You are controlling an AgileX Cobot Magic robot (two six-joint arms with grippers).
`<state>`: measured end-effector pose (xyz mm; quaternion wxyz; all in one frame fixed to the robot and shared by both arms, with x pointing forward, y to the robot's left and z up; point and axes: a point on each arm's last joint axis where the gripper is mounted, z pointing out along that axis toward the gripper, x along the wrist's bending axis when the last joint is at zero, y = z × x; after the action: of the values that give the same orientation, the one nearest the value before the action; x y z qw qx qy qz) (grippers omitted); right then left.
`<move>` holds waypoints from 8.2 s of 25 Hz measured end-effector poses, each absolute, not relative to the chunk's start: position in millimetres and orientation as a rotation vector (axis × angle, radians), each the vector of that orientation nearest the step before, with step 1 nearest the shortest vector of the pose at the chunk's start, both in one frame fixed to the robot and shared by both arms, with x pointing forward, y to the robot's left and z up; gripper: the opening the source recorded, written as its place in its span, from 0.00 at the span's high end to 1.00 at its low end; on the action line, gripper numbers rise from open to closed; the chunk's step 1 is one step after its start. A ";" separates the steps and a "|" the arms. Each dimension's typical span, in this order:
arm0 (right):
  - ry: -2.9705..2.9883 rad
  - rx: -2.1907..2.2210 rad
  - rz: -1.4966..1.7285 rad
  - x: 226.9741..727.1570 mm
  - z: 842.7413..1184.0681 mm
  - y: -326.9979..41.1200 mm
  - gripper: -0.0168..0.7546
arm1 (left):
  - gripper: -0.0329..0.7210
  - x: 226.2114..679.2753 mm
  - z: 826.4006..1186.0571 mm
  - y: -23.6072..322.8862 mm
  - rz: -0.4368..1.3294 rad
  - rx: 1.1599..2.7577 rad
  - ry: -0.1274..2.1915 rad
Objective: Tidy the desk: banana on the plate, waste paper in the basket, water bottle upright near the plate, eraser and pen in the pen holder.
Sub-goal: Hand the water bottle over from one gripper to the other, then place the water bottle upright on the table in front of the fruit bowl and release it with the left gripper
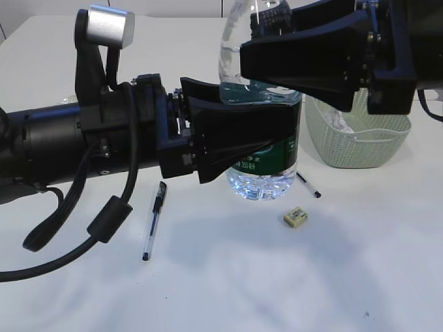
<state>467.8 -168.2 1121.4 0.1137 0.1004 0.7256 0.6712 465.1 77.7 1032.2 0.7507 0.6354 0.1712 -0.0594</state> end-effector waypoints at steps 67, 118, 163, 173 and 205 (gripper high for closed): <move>2.454 1.315 0.712 470.5 1081.2 -228.5 0.25 | 0.37 525.3 1027.9 182.2 0.283 1.458 0.534; 2.312 1.381 0.542 476.5 1094.3 -243.8 0.25 | 0.39 577.2 880.6 212.8 0.430 1.610 0.824; 2.312 1.381 0.542 476.5 1094.3 -243.8 0.25 | 0.33 559.8 846.6 241.9 0.431 1.627 0.792; 2.312 1.381 0.542 476.5 1094.3 -243.8 0.25 | 0.24 550.2 837.9 242.5 0.403 1.677 0.831; 2.312 1.381 0.542 476.5 1094.3 -243.8 0.25 | 0.17 551.2 925.1 244.1 0.627 1.608 0.655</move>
<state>476.5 -243.8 1094.3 0.1962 0.4930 0.8252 0.1935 551.2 244.1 925.1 0.6032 0.6947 0.2831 0.2707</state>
